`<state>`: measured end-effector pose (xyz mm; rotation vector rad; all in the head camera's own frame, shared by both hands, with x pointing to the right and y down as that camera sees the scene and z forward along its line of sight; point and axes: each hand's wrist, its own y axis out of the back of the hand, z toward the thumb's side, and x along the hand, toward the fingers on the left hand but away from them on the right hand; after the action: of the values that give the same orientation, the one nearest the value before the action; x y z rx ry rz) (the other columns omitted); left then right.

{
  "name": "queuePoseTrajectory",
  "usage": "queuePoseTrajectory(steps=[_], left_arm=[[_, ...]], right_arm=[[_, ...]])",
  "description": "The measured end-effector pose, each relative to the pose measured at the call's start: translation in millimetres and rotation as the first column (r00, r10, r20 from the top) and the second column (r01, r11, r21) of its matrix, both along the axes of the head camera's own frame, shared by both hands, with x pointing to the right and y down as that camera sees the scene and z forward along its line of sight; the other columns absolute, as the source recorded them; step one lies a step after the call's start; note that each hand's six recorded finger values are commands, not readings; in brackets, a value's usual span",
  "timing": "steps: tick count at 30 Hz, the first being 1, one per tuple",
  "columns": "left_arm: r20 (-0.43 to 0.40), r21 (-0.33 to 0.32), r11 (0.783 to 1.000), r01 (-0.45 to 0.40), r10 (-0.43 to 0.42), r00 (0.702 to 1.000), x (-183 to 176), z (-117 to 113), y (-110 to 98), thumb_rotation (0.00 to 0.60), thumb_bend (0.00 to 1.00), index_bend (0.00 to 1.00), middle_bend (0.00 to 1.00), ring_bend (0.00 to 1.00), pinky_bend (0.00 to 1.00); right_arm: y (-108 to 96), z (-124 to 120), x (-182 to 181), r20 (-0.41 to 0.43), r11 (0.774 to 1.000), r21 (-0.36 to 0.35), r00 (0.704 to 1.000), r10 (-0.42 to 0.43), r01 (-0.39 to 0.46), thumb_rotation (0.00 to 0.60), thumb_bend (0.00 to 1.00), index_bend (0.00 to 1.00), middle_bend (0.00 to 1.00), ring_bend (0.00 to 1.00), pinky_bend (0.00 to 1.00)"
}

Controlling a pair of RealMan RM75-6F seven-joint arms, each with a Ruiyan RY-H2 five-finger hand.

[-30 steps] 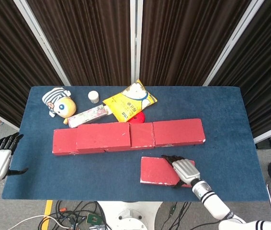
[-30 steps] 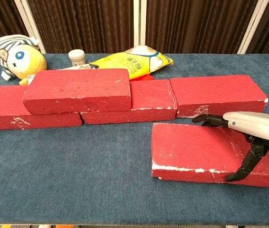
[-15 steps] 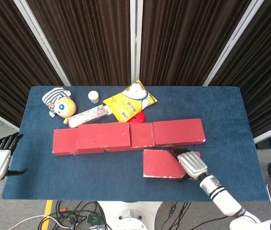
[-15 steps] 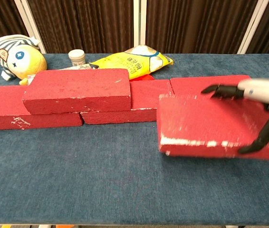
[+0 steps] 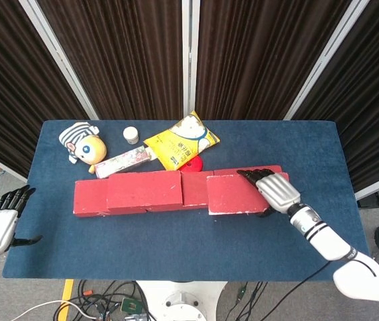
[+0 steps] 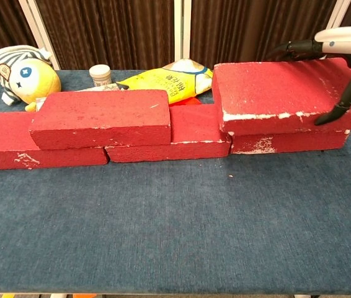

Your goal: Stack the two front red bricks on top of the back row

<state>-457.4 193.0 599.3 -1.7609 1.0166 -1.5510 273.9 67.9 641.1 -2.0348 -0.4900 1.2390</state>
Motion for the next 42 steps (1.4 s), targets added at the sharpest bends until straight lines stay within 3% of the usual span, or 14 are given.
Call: queuePoseTrajectory(steps=[6,12,29,42], left_arm=[[-0.003,-0.012,1.000,0.000,0.000,1.000,1.3,1.7,-0.5,0.600,0.00,0.00,0.00,0.00,0.01],[-0.001,-0.026,1.000,0.004,-0.004,1.000,1.1,6.1,-2.6,0.600,0.00,0.00,0.00,0.00,0.01],[-0.022,-0.042,0.999,0.025,-0.026,0.999,-1.1,14.6,-6.4,0.600,0.00,0.00,0.00,0.00,0.01],[-0.017,0.035,0.999,0.007,-0.006,1.000,-1.6,10.6,-8.5,0.600,0.00,0.00,0.00,0.00,0.01]], right_arm=[[-28.5,19.3,-10.7,0.000,0.999,-0.007,0.999,-0.038,0.038,0.600,0.06,0.00,0.21,0.16,0.20],[-40.3,38.2,-27.4,-0.006,0.996,-0.050,0.997,-0.078,0.078,0.600,0.06,0.00,0.21,0.16,0.19],[-52.7,66.1,-48.6,0.019,0.988,-0.132,0.996,-0.083,0.085,0.600,0.06,0.00,0.20,0.16,0.19],[-50.6,75.5,-62.4,0.050,0.980,-0.163,0.993,-0.103,0.110,0.600,0.06,0.00,0.20,0.16,0.19]])
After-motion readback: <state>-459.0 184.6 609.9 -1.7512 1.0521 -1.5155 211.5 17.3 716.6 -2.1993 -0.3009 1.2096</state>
